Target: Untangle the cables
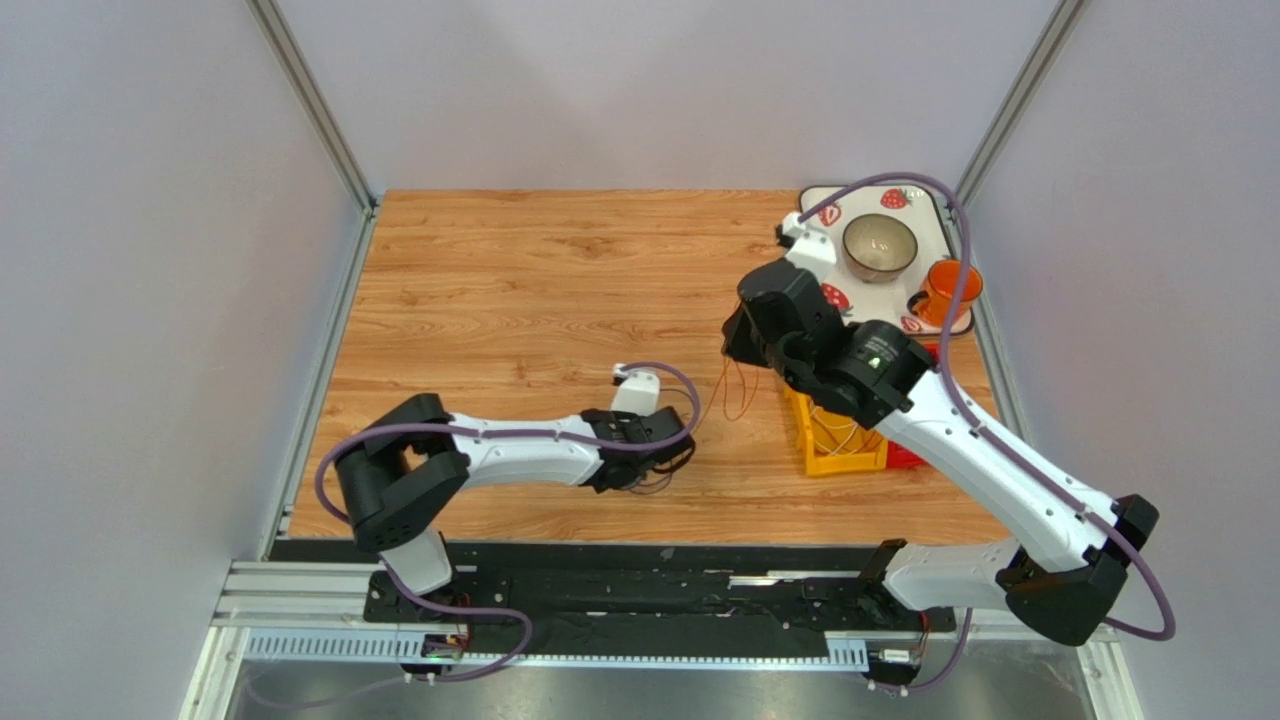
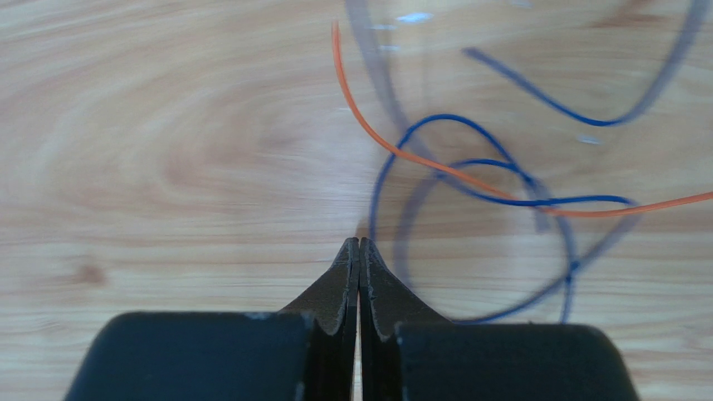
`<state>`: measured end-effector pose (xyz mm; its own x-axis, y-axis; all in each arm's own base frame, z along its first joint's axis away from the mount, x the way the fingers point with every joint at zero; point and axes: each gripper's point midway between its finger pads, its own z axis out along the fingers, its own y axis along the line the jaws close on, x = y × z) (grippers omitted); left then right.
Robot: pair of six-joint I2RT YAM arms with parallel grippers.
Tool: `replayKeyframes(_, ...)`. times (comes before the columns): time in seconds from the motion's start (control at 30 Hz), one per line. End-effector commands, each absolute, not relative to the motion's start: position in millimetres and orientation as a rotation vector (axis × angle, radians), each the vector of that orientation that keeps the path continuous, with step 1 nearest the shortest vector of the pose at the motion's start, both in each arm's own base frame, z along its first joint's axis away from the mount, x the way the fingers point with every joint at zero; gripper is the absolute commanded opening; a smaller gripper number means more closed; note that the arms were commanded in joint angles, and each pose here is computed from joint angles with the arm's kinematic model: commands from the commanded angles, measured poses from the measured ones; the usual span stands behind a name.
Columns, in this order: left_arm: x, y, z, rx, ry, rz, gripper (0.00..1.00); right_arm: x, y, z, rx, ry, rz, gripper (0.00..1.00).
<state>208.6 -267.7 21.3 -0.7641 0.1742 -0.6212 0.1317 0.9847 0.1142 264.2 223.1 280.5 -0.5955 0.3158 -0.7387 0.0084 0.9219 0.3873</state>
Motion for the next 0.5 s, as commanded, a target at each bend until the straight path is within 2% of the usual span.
replayKeyframes(0.0, 226, -225, 51, 0.146, 2.399, 0.081, 0.0, 276, 188, 361, 0.252, 1.972, 0.411, 0.0)
replayKeyframes(0.23, 250, -180, 53, -0.01, 2.384, 0.005, 0.0, 277, 149, 449, 0.292, 1.769, 0.374, 0.0)
replayKeyframes(0.47, 256, -190, 41, 0.0, 2.396, -0.052, 0.0, 259, 136, 523, 0.269, 1.613, 0.488, 0.0)
